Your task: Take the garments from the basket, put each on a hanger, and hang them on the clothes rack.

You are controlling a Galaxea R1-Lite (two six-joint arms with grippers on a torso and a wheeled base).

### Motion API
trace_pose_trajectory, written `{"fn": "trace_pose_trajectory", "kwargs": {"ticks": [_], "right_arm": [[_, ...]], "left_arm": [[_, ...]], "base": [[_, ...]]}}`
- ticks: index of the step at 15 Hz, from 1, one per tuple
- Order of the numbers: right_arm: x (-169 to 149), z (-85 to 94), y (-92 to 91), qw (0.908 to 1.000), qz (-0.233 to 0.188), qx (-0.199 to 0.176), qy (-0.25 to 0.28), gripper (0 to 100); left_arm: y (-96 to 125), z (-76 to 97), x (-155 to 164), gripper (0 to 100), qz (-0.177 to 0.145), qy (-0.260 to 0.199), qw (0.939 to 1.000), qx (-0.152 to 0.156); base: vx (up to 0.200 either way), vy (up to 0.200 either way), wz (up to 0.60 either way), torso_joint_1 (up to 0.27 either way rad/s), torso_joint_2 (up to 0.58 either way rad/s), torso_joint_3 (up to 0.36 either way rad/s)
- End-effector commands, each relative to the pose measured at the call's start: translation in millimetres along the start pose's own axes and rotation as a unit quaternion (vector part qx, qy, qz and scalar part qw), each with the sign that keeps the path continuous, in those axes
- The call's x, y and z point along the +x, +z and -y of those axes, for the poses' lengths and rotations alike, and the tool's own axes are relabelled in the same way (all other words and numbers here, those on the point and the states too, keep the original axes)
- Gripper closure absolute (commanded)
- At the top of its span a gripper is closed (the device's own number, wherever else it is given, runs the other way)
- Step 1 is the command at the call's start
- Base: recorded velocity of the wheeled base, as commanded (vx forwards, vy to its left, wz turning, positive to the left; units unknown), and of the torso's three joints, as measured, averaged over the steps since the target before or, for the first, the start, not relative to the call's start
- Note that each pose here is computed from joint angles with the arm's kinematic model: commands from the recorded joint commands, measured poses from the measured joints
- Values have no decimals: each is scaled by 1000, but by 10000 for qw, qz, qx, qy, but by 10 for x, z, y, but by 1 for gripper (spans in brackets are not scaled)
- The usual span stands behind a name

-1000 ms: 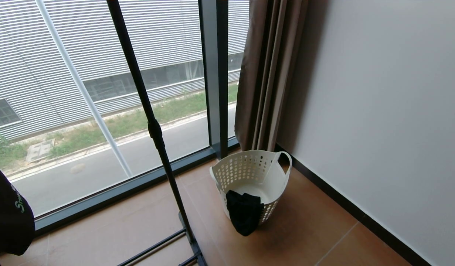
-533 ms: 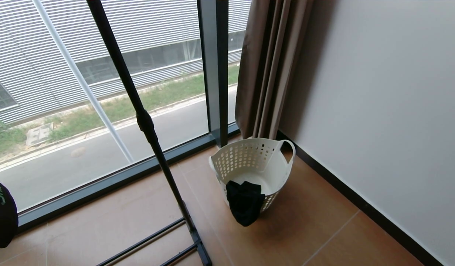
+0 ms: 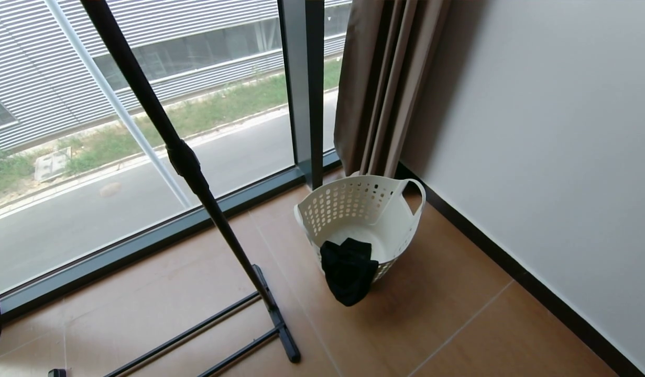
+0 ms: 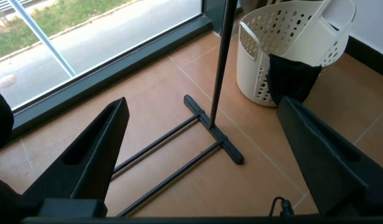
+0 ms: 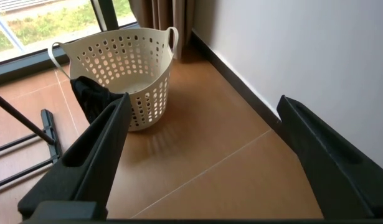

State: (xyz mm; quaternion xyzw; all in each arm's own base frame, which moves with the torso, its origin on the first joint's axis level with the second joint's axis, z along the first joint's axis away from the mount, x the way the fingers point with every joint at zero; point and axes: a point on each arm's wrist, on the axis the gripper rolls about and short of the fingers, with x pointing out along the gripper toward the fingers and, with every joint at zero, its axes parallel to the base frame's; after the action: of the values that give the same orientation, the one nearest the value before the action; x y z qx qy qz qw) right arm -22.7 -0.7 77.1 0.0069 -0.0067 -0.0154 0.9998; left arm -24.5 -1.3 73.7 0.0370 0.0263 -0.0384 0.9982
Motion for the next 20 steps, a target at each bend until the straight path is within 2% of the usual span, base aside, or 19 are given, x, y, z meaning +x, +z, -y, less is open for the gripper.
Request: {"fn": "trace_pose_trajectory", "kwargs": {"ticks": [1, 17, 18, 19, 20], "right_arm": [[0, 0, 0, 10000, 3, 1, 1, 0], [0, 0, -3, 10000, -12, -30, 8, 0], [2, 0, -9, 10000, -58, -31, 8, 0], [18, -1, -1, 9993, -373, -49, 5, 0], [78, -7, 159, 9963, -848, -53, 137, 0]], "left_arm": [[1, 0, 1, 0, -6, -2, 10000, 4], [-1, 2, 1, 0, -10, -48, 10000, 19], [1, 2, 1, 0, -2, -48, 10000, 27], [1, 2, 1, 0, -2, -48, 10000, 27], [1, 2, 1, 0, -2, -48, 10000, 50]], "base": [[0, 0, 0, 2, 2, -193], [0, 0, 0, 6, 1, -195], [0, 0, 0, -12, -2, -198], [0, 0, 0, -7, 2, -115], [0, 0, 0, -7, 2, -66]]}}
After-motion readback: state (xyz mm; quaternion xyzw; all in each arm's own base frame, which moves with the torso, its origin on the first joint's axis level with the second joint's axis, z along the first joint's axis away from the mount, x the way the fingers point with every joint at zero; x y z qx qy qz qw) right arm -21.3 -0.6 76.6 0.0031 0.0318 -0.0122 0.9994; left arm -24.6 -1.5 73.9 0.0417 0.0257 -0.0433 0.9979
